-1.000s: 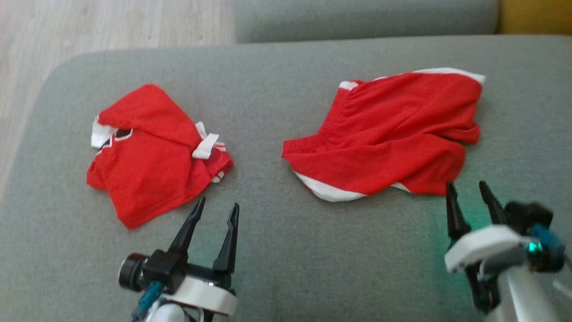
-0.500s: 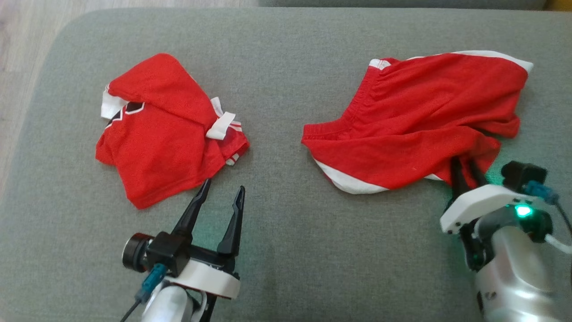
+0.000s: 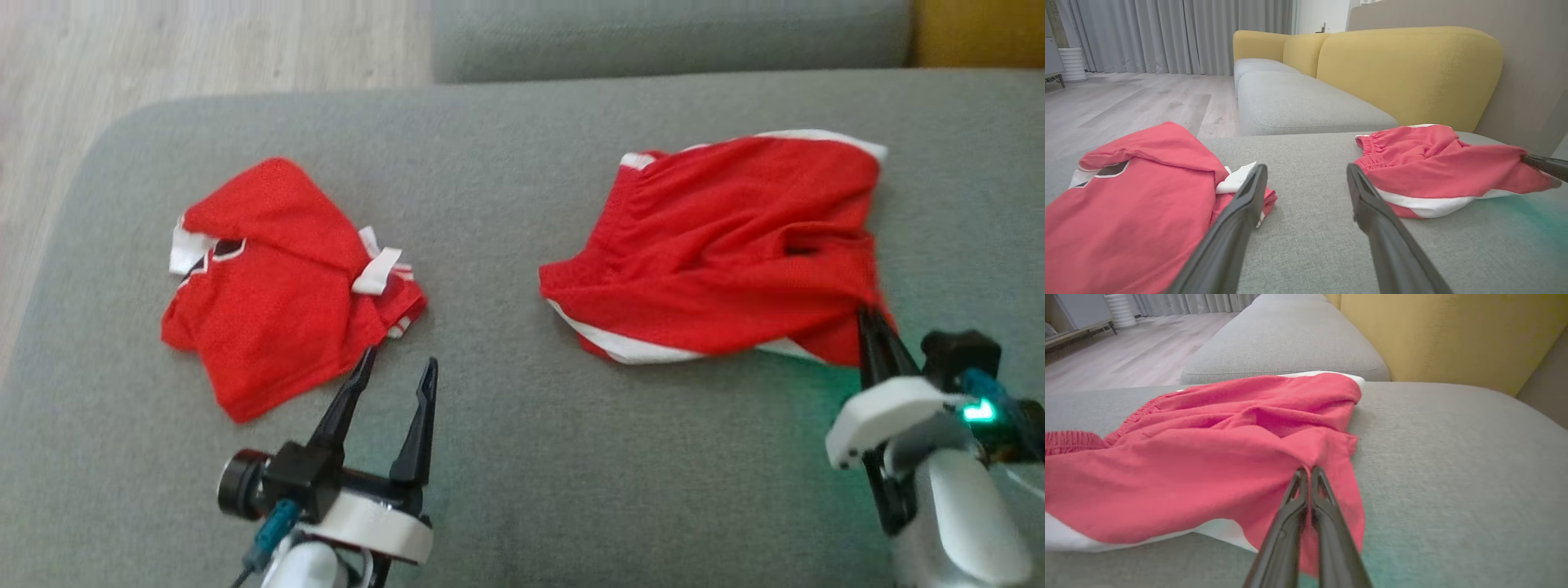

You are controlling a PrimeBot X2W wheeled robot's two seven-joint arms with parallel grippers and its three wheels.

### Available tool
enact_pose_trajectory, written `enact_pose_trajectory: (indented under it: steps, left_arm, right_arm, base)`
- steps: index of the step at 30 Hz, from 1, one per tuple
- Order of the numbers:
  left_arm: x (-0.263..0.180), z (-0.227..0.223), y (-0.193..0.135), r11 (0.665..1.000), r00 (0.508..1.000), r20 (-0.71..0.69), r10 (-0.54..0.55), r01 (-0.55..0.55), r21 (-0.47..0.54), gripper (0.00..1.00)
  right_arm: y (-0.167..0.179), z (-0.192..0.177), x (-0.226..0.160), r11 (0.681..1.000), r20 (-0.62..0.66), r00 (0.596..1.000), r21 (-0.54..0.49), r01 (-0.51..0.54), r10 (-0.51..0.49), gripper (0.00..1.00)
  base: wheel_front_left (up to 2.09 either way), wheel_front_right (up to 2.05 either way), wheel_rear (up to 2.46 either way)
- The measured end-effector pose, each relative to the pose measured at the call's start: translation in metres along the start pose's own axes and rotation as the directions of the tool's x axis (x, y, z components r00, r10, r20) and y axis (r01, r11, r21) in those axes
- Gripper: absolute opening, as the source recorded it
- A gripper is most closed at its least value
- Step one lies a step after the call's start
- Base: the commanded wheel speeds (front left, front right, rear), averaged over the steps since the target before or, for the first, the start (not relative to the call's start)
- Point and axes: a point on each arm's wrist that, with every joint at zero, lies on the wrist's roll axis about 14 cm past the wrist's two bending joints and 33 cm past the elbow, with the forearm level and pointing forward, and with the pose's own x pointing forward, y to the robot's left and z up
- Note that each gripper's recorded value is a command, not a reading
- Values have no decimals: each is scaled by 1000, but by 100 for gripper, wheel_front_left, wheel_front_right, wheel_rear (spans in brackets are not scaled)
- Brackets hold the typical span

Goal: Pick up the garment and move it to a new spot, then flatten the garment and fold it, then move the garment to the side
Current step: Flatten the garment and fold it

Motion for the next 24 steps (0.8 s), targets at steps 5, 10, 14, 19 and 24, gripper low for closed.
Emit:
enact_pose_trajectory:
  steps: [5,10,14,19,24]
  left_arm:
    - [-5,5,-10,1000,1000,17,-17,17,-5,100]
    - [-6,11,-13,1000,999,36,-21,21,-9,100]
    - [-8,8,-13,1000,1000,26,-18,18,-12,100]
    - [-9,1,-3,1000,1000,6,11,-11,-20,100]
    - [-5,-2,7,999,999,-2,37,-37,-20,100]
  right_arm:
    - [-24,11,-25,997,10,999,-64,48,-48,0]
    - [-38,30,-35,991,17,997,-117,70,-69,0]
    - [-40,36,-34,987,-6,997,-142,71,-73,0]
    - [-50,34,-24,973,-55,993,-214,91,-105,0]
    - [-45,32,2,963,-102,991,-263,62,-92,0]
  base:
    - [0,0,0]
    - [0,0,0]
    - [0,0,0]
    - [0,0,0]
    - [0,0,0]
